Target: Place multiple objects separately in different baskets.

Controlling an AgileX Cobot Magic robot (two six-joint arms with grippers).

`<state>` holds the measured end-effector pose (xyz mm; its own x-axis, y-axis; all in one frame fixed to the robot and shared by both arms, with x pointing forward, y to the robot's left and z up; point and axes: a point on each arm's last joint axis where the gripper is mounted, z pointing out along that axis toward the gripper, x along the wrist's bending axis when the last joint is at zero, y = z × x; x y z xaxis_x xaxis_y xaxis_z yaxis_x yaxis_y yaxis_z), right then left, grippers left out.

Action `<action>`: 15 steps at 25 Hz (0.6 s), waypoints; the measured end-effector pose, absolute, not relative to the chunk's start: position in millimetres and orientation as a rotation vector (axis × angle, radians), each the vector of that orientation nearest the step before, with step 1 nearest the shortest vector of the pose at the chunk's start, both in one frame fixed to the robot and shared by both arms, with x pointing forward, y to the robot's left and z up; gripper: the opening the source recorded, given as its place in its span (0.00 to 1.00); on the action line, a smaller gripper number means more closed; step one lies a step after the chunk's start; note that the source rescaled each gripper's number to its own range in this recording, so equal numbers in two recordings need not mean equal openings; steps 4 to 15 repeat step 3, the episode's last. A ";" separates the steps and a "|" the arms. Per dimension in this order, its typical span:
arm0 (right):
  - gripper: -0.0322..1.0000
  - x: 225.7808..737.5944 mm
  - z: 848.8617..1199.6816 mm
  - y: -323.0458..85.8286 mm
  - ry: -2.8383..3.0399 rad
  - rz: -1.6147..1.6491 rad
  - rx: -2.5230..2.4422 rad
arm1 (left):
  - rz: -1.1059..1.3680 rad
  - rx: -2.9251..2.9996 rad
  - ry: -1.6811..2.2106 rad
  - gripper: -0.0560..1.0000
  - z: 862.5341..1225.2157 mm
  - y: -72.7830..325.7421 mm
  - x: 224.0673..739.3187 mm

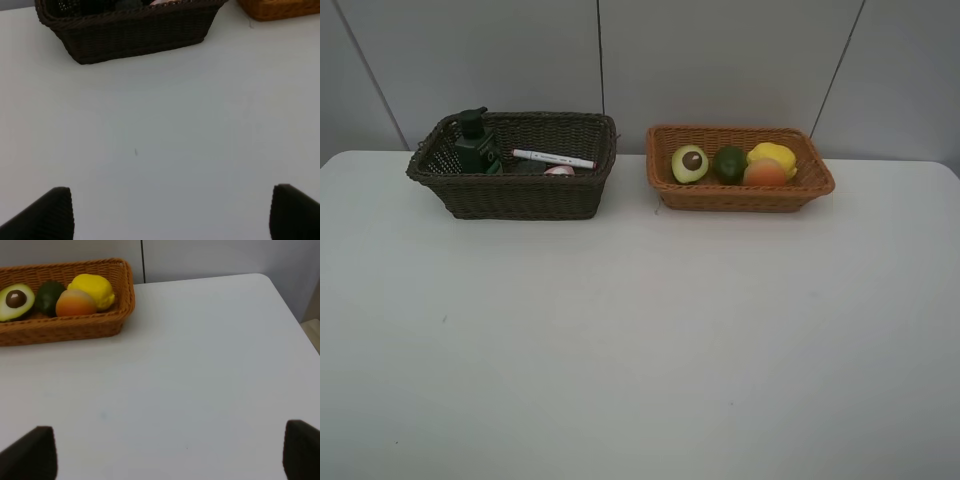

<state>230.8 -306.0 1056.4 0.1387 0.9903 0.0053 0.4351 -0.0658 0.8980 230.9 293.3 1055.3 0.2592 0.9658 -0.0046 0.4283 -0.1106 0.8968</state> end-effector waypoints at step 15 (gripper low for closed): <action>0.99 230.8 1056.4 -306.0 1.407 0.884 1.624 | 0.802 1.687 1.298 1.00 1055.3 293.3 230.9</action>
